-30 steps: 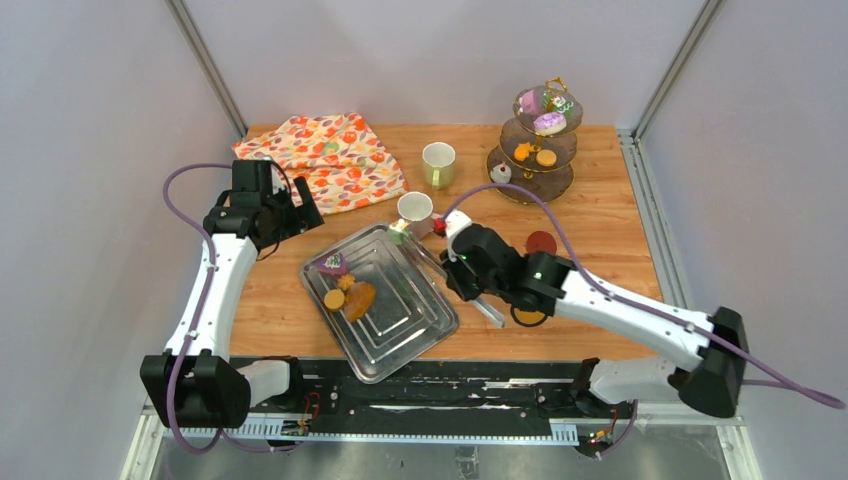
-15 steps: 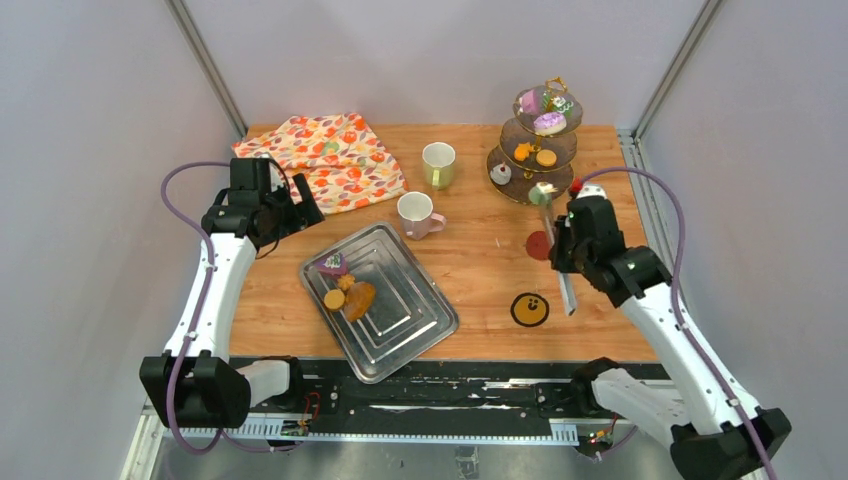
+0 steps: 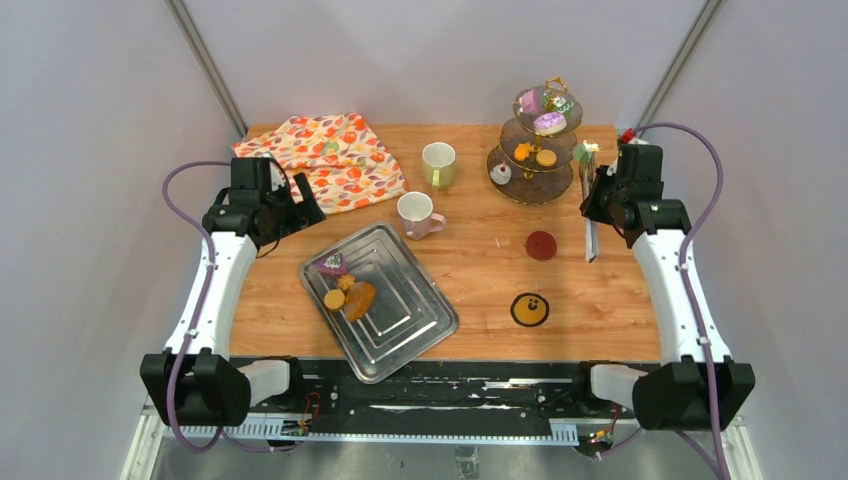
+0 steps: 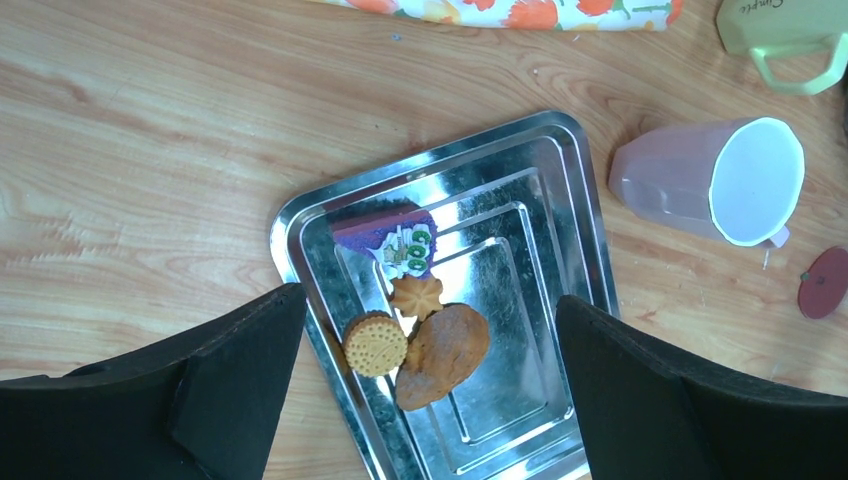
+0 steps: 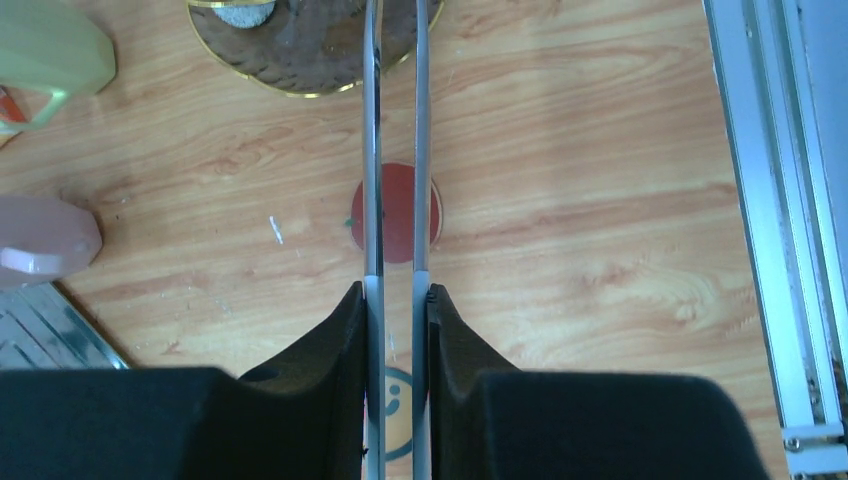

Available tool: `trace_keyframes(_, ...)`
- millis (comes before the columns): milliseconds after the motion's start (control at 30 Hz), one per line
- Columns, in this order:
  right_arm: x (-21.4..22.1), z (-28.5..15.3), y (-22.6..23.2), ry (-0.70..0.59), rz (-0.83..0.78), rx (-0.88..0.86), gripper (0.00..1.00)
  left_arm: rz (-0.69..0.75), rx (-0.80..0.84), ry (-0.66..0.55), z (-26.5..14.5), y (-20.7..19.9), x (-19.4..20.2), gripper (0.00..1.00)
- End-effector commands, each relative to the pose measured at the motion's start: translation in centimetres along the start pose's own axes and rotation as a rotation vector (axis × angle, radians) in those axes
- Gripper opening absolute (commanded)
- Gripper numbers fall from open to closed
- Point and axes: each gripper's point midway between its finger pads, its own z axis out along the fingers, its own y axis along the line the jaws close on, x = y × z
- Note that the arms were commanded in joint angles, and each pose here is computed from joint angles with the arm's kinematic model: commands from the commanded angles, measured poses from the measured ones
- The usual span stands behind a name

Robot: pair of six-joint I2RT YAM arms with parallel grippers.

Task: Serve the afternoon tea

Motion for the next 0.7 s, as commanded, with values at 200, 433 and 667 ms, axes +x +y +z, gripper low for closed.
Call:
trace_keyframes(200,-6.3,3.8,-0.1,-0.094,-0.008,-0.087,0.01,0.022,0.008,-0.034,0.4,-0.2,-1.3,1.0)
trace_keyframes(433,-6.9,6.5,1.0,-0.068,-0.032,-0.151,0.01,0.022,0.0,-0.031,0.8,-0.2,-1.5,1.0)
trace_keyframes(667,-7.5,8.4,2.2,-0.054,-0.033,-0.211,0.01,0.024,-0.011,-0.03,1.0,0.1,-1.4,1.0)
